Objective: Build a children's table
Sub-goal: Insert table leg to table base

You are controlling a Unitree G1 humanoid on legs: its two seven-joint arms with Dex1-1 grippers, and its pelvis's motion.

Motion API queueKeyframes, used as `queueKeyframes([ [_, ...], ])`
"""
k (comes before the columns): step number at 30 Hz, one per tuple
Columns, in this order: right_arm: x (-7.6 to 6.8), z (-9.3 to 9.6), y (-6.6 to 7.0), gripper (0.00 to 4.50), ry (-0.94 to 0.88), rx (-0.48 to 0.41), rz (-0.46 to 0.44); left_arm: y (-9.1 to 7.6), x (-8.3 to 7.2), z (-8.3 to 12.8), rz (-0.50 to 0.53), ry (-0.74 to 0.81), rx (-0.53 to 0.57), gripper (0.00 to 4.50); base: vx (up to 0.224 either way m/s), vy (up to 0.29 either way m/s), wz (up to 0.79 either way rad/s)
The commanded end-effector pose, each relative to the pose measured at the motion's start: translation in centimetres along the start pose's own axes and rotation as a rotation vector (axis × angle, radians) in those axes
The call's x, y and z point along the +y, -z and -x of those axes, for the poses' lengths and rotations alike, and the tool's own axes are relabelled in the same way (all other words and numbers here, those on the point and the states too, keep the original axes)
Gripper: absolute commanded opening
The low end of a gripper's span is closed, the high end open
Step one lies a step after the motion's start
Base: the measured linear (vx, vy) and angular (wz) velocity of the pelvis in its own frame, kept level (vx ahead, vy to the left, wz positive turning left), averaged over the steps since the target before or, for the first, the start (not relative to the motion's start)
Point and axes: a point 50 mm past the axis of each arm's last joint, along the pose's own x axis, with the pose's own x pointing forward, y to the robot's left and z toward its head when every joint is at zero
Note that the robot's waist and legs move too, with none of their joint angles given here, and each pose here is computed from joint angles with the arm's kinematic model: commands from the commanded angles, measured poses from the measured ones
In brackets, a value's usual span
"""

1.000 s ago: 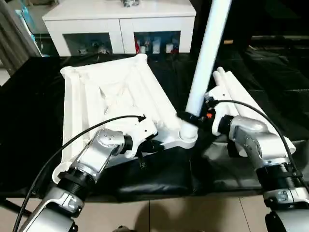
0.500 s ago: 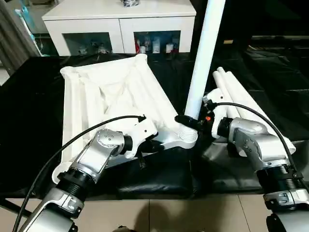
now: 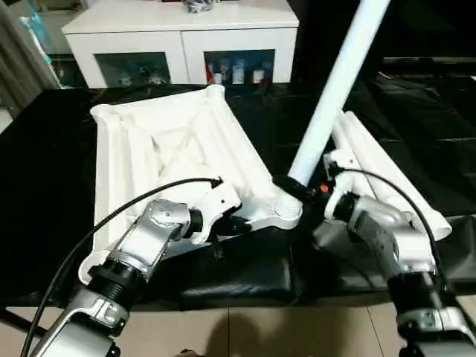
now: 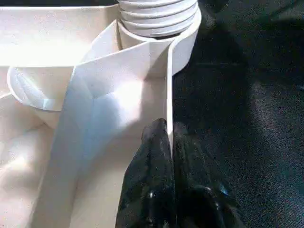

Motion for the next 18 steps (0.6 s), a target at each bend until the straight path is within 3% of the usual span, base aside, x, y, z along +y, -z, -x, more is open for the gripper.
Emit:
queueKeyframes([
  [1, 0.4, 0.9, 3.5, 1.86, 0.041, 0.107, -0.040, -1.1, 0.4, 0.1, -0.002, -0.011, -0.058, 0.00, 0.000, 0.000, 0.00],
  [6, 1.1, 1.2, 3.9, 1.86, 0.038, 0.143, 0.026, -1.1, 0.4, 0.1, -0.007, -0.008, -0.051, 0.00, 0.000, 0.000, 0.00],
  [7, 1.3, 1.3, 4.1, 1.86, 0.031, 0.184, 0.084, -1.1, 0.4, 0.1, -0.010, -0.009, -0.048, 0.00, 0.000, 0.000, 0.00],
  [10, 1.8, 1.3, 4.1, 1.86, 0.005, 0.210, 0.137, -1.2, 0.4, 0.1, -0.009, -0.010, -0.050, 0.00, 0.000, 0.000, 0.00],
  [18, 2.5, 0.6, 4.0, 1.86, -0.023, 0.239, 0.131, -1.1, 0.5, 0.1, -0.006, -0.019, -0.050, 0.00, 0.000, 0.000, 0.00],
])
